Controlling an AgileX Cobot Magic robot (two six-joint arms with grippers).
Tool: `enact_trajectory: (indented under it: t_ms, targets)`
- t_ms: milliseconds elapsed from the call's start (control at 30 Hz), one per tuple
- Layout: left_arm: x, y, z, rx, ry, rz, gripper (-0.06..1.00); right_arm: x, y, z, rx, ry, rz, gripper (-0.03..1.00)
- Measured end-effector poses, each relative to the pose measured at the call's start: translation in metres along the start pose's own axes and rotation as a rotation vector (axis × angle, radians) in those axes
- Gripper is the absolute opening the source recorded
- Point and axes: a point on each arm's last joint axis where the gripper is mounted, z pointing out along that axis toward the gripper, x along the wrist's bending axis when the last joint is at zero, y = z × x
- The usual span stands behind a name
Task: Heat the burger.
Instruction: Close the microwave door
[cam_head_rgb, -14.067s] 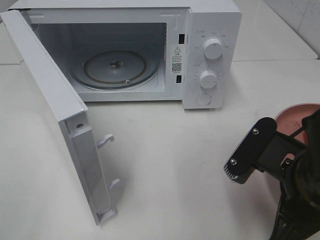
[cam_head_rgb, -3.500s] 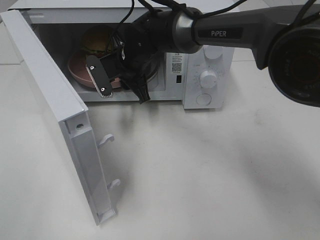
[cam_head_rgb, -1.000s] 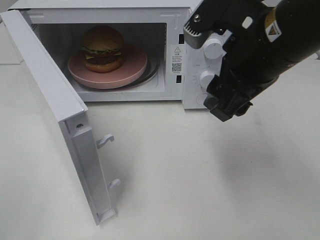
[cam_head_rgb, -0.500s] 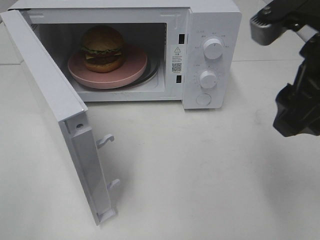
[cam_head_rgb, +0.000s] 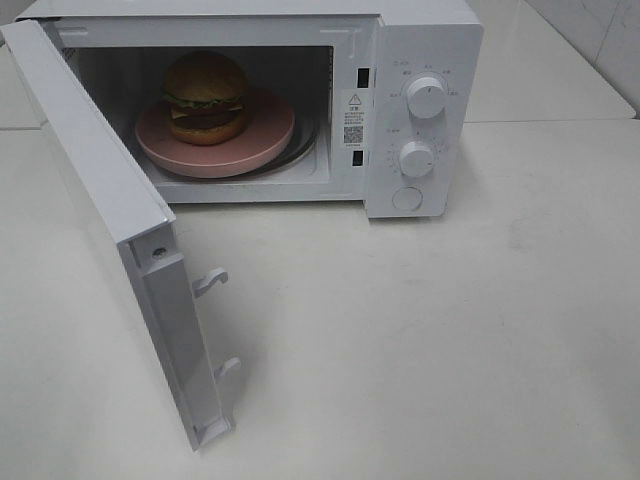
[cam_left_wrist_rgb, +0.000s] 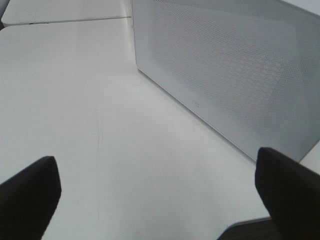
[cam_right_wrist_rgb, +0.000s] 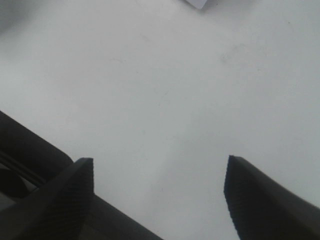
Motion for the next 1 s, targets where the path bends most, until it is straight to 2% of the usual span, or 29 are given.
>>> enact_trajectory:
  t_ms: [67, 167, 233, 267, 533, 1000]
  targets:
    - [0.0, 0.0, 0.0, 0.0, 0.0, 0.0, 0.98, -0.003, -0.017, -0.012, -0.061, 0.0, 0.014, 0.71]
    - [0.0, 0.0, 0.0, 0.0, 0.0, 0.0, 0.98, -0.004, -0.023, -0.013, -0.067, 0.0, 0.016, 0.71]
    - [0.0, 0.0, 0.0, 0.0, 0.0, 0.0, 0.98, -0.004, -0.044, -0.006, -0.055, -0.01, 0.034, 0.71]
    - [0.0, 0.0, 0.0, 0.0, 0.0, 0.0, 0.98, -0.004, -0.044, -0.006, -0.055, -0.01, 0.034, 0.71]
    - [0.0, 0.0, 0.0, 0.0, 0.0, 0.0, 0.98, -0.012, -0.087, -0.006, -0.09, -0.092, 0.184, 0.71]
    - [0.0, 0.0, 0.0, 0.0, 0.0, 0.0, 0.98, 0.001, -0.143, -0.009, -0.288, -0.173, 0.391, 0.71]
